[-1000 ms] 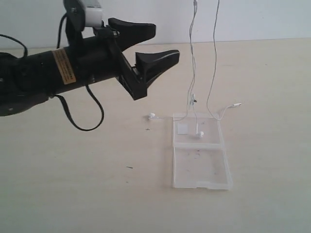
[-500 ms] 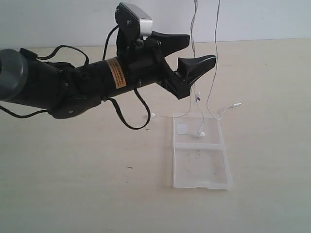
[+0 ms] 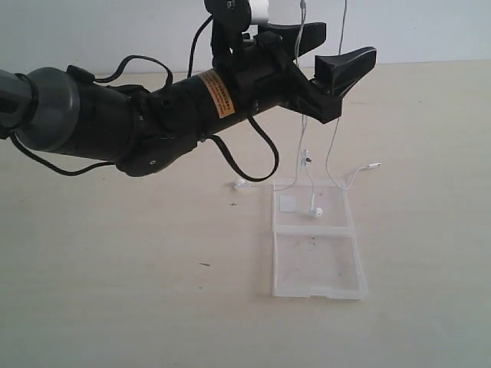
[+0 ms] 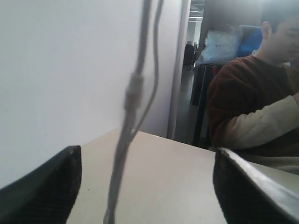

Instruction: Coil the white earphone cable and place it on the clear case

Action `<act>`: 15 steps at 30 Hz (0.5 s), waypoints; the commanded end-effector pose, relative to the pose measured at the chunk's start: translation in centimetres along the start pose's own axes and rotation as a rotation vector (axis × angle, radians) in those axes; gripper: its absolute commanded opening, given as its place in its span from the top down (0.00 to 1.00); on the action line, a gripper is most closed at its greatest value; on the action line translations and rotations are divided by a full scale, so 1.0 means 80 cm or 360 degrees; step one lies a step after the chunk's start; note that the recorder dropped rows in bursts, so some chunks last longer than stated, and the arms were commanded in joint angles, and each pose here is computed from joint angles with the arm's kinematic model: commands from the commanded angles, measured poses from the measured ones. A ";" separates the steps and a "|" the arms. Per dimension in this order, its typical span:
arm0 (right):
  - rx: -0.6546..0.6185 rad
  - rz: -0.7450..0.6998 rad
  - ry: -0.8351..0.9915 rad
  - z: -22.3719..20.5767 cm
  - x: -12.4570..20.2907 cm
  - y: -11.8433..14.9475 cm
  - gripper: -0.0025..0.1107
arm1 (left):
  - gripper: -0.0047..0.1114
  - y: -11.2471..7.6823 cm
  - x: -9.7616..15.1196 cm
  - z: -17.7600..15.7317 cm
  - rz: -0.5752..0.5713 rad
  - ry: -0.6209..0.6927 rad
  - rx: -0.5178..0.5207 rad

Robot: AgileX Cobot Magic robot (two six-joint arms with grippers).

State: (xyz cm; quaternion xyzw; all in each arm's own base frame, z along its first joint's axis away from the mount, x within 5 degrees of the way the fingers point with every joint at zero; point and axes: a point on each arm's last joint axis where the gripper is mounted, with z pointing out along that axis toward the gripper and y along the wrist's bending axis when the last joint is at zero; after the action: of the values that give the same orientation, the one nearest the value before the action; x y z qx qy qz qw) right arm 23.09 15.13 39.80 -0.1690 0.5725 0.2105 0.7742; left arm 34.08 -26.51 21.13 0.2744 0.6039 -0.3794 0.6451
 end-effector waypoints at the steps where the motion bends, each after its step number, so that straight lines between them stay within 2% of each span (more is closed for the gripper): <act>1: -0.0009 -0.0015 0.0016 0.001 0.002 0.001 0.98 | 0.32 0.001 0.009 0.011 -0.0053 0.0003 -0.0039; 6: -0.0012 -0.0019 0.0029 0.001 0.003 0.001 0.98 | 0.32 0.009 0.025 0.021 -0.0081 0.0060 -0.0094; 15: -0.0015 -0.0026 0.0058 0.001 0.005 0.001 0.98 | 0.32 0.016 0.039 0.039 -0.0087 0.0063 -0.0099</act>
State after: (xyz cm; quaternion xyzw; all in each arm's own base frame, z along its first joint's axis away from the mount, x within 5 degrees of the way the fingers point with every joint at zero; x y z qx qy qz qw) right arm 23.14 15.19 39.55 -0.1730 0.5831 0.2090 0.7658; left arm 36.67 -28.39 18.46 0.2526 0.6318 -0.3697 0.6327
